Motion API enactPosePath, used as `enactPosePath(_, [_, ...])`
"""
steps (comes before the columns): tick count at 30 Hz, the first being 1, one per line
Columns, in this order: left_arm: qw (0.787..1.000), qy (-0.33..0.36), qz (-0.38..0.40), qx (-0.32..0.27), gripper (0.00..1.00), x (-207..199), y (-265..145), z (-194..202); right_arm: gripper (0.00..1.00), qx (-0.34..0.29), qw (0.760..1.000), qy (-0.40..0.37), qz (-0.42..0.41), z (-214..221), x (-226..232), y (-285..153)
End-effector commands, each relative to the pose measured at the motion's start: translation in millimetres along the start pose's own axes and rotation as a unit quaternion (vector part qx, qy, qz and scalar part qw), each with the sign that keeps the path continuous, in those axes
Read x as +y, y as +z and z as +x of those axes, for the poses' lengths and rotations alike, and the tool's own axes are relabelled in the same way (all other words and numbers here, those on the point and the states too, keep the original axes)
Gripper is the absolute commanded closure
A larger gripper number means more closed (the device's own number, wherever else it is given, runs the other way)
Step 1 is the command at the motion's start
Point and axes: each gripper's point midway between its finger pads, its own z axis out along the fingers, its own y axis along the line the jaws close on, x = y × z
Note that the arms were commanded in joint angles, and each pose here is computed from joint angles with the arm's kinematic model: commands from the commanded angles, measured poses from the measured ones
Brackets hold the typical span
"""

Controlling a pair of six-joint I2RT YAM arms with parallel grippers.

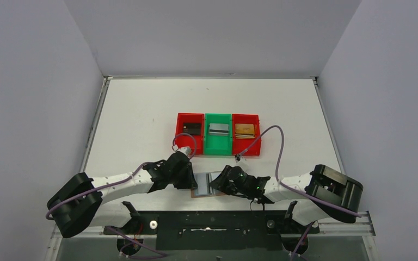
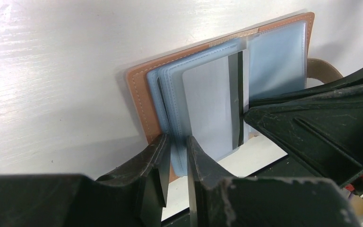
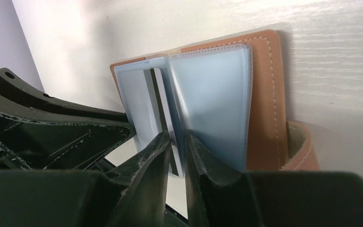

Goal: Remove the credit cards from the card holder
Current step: Remove the credit card from the card holder.

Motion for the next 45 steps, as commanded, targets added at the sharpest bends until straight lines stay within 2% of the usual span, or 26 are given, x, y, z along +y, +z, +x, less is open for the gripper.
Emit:
enactPosePath(1, [1.000,0.011,0.014,0.001,0.84,-5.7,2.5,-0.2,0.81,-0.001,0.999,0.014,-0.040,-2.7,11.5,0.2])
enactPosePath(6, [1.000,0.011,0.017,0.000,0.89,-6.5,2.3,-0.3,0.81,0.001,0.996,0.029,-0.079,-5.0,19.2,-3.0])
enactPosePath(15, [1.000,0.011,0.019,0.002,0.92,-7.7,2.7,-0.3,0.82,0.020,0.995,0.023,-0.095,0.9,25.6,3.2])
enactPosePath(24, [1.000,0.010,0.005,0.000,0.96,-2.3,1.5,-0.3,0.99,-0.013,0.998,0.021,-0.062,-11.8,13.0,-4.1])
enactPosePath(36, [1.000,0.013,0.001,-0.010,0.98,-5.3,-3.6,-7.7,1.00,-0.046,0.999,0.023,-0.003,-24.3,-11.5,-18.5])
enactPosePath(41, [1.000,0.014,0.004,-0.020,0.92,-11.7,-9.7,-15.2,1.00,-0.051,0.998,0.022,0.007,-25.7,-16.4,-20.7])
enactPosePath(45, [0.999,0.017,0.030,-0.040,0.80,-31.0,-21.4,-29.7,1.00,-0.042,0.999,0.018,0.007,-22.7,-14.9,-18.1])
